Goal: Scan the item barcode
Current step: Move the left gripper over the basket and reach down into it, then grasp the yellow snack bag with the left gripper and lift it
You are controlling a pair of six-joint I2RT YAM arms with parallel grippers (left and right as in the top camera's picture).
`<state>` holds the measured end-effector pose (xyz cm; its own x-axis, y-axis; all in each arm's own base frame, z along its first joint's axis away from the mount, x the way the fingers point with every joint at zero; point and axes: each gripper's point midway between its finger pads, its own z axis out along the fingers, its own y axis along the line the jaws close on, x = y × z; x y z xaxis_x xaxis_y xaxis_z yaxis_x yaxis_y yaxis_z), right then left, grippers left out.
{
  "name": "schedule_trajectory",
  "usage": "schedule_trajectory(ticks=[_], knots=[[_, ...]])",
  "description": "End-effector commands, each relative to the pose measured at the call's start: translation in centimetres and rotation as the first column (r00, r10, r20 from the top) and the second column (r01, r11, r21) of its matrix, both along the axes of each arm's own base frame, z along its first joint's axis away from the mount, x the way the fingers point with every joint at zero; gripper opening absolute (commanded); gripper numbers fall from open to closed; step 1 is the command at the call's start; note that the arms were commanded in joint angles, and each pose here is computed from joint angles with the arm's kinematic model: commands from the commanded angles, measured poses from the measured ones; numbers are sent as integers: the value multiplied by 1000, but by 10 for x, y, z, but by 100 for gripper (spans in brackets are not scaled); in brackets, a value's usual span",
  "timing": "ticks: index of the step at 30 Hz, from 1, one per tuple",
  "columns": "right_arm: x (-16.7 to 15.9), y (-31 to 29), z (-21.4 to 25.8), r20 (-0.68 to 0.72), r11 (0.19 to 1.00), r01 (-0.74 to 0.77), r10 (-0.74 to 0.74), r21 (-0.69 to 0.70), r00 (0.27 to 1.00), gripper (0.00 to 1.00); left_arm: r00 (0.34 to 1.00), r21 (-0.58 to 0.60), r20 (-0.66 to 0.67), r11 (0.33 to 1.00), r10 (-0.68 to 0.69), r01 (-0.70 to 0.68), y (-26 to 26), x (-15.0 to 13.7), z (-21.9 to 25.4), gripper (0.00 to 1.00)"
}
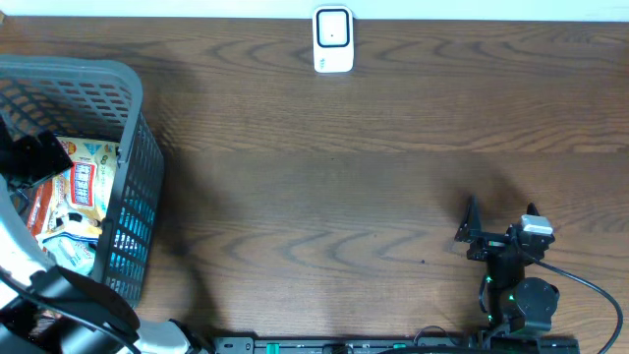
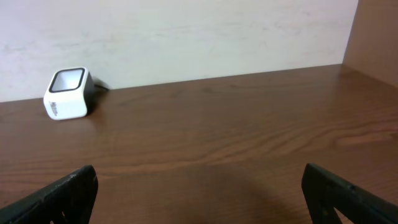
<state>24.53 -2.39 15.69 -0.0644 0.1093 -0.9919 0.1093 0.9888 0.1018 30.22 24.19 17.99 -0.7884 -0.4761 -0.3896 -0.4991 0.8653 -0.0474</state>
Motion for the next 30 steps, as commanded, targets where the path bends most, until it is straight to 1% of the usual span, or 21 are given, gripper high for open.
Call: schedule_trajectory(ticks=[1,6,13,17,22,24,25,27,28,30], knots=[[0,0,0,1,1000,1,-1,12,1000,99,996,-4,-29,996,-87,87,3,5,-16,99],[0,0,0,1,1000,1,-1,11,1000,99,994,-38,-61,996,-88,86,7,9,-39,99],[0,0,0,1,1000,1,-1,12,1000,99,988,-119,-115,989,-103,89,5,11,-74,100],[0,0,0,1,1000,1,-1,11,1000,99,986,-171,-124,981,-114,92,1,13,-90,100],[0,0,0,1,1000,1,-1,12,1000,99,985,-230,-120,968,-127,97,-7,16,-102,98],[0,0,0,2,1000,1,-1,11,1000,99,984,-247,-122,964,-130,97,-9,16,-105,90],[0,0,0,1,1000,1,-1,11,1000,99,983,-252,-126,963,-131,96,-10,15,-106,83],[0,0,0,1,1000,1,-1,12,1000,99,983,-261,-129,961,-133,95,-12,14,-106,64],[0,0,0,1,1000,1,-1,11,1000,99,983,-264,-130,960,-133,95,-13,13,-107,61],[0,0,0,1,1000,1,-1,11,1000,99,982,-276,-128,956,-135,95,-15,13,-107,60]])
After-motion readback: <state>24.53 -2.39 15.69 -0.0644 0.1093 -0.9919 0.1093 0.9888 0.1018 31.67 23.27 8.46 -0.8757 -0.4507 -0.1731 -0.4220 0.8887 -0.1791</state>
